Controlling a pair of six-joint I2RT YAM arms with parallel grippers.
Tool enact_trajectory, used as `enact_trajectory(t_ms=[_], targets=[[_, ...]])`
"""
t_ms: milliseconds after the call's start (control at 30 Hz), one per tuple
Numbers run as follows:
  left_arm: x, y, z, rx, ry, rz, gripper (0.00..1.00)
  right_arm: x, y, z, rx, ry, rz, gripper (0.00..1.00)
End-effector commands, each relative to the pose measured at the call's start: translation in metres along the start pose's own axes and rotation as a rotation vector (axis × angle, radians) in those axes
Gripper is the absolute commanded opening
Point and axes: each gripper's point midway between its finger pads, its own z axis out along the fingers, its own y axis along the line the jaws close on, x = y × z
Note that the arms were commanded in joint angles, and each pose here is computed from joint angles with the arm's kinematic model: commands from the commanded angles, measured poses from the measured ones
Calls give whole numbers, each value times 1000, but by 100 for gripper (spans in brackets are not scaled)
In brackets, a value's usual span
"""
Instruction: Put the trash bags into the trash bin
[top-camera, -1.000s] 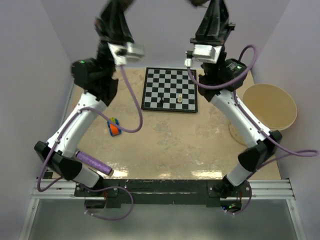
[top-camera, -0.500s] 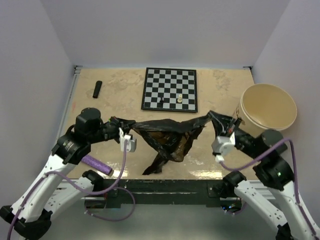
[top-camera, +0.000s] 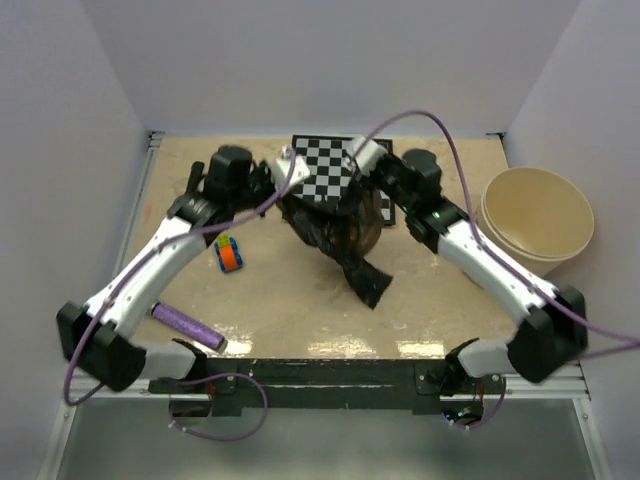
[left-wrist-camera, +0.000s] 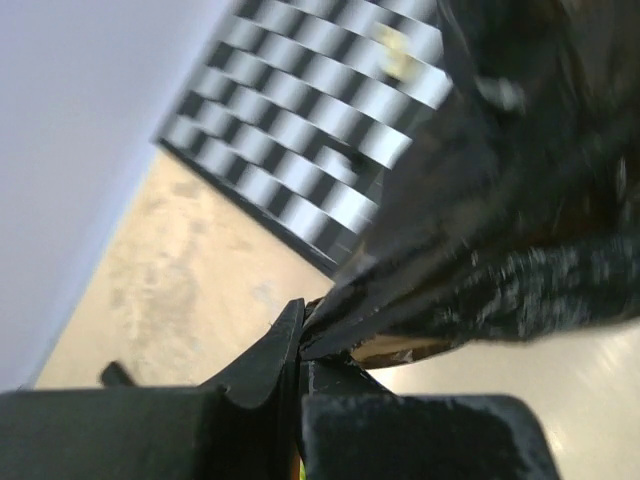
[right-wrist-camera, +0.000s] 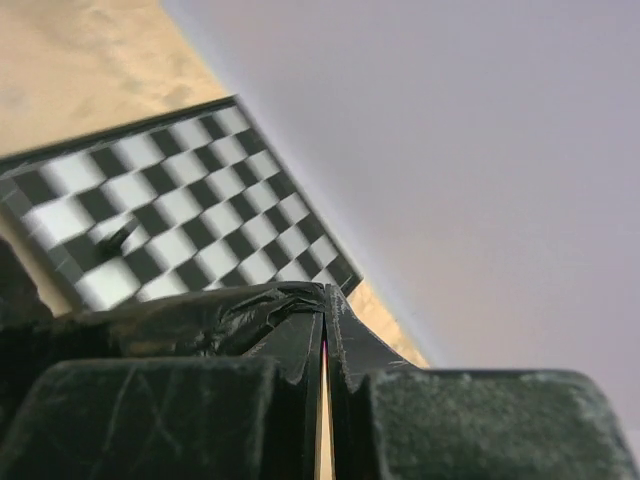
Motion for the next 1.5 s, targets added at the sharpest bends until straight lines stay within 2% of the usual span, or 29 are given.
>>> enact_trajectory(t_ms=[0, 100, 133, 167, 200, 233, 267, 300, 367, 400, 433, 467, 533, 567, 600, 633, 667, 700, 733, 767, 800, 833, 867, 933, 1000, 1167, 1300, 1367, 1467], targets=[[-94, 150, -7, -393, -158, -204, 0, -105, -145, 48, 450, -220, 70, 0], [-185, 239, -51, -648, -358, -104, 0, -198, -239, 43, 725, -446, 65, 0], [-227, 263, -86, -759, -483, -45, 0, -241, -278, 8, 865, -581, 73, 0], [-276, 282, -139, -903, -692, 22, 0, -279, -305, -30, 979, -730, 66, 0], [-310, 284, -184, -1000, -853, 83, 0, -307, -313, -64, 1059, -895, 31, 0], [-336, 279, -232, -1104, -1026, 156, 0, -335, -312, -119, 1157, -1093, -52, 0], [-356, 262, -262, -1137, -1163, 264, 0, -349, -297, -159, 1259, -1232, -143, 0], [-375, 237, -284, -1147, -1282, 424, 0, -360, -275, -183, 1337, -1318, -278, 0], [-396, 199, -292, -1211, -1321, 674, 0, -376, -244, -204, 1373, -1357, -485, 0], [-400, 187, -283, -1251, -1286, 763, 0, -377, -232, -191, 1327, -1325, -543, 0], [-397, 180, -272, -1276, -1249, 804, 0, -370, -225, -174, 1265, -1289, -526, 0], [-381, 177, -236, -1252, -1186, 804, 0, -359, -226, -169, 1231, -1240, -477, 0], [-336, 171, -173, -1157, -1056, 749, 0, -312, -223, -110, 1135, -1020, -347, 0], [-298, 169, -126, -1055, -937, 671, 0, -266, -216, -64, 1063, -833, -233, 0], [-254, 154, -69, -876, -788, 613, 0, -206, -195, -5, 922, -581, -124, 0], [-187, 103, 4, -444, -552, 665, 0, -122, -146, 66, 645, -217, -83, 0], [-79, 5, 34, 189, -263, 806, 0, -19, -47, 101, 170, 159, -75, 0], [-5, -66, 12, 576, -66, 712, 0, 23, 33, 62, -253, 279, -14, 0], [20, -107, -9, 744, 88, 416, 0, 29, 119, -17, -760, 191, -31, 0], [22, -124, -27, 825, 135, 210, 0, 7, 136, -81, -898, 17, -147, 0], [22, -133, -46, 868, 156, 71, 0, -22, 116, -108, -696, -78, -106, 0], [17, -131, -55, 825, 148, 51, 0, -41, 87, -128, -457, -150, 24, 0], [7, -126, -60, 773, 85, 92, 0, -68, 51, -161, -250, -305, 24, 0], [-17, -103, -60, 577, -56, 186, 0, -76, 32, -198, -101, -432, -151, 0], [-34, -80, -55, 413, -148, 246, 0, -64, 21, -189, -46, -358, -205, 0], [-18, -65, -48, 321, -70, 223, 0, -44, 5, -129, -38, -116, -38, 0], [-4, -56, -36, 248, -2, 138, 0, -45, -3, -102, 26, -116, 69, 0], [0, -46, -29, 192, 21, 63, 0, -48, -3, -90, 46, -143, 88, 0], [0, -20, -11, 52, 40, -75, 0, -39, -10, -62, 113, -112, 122, 0]])
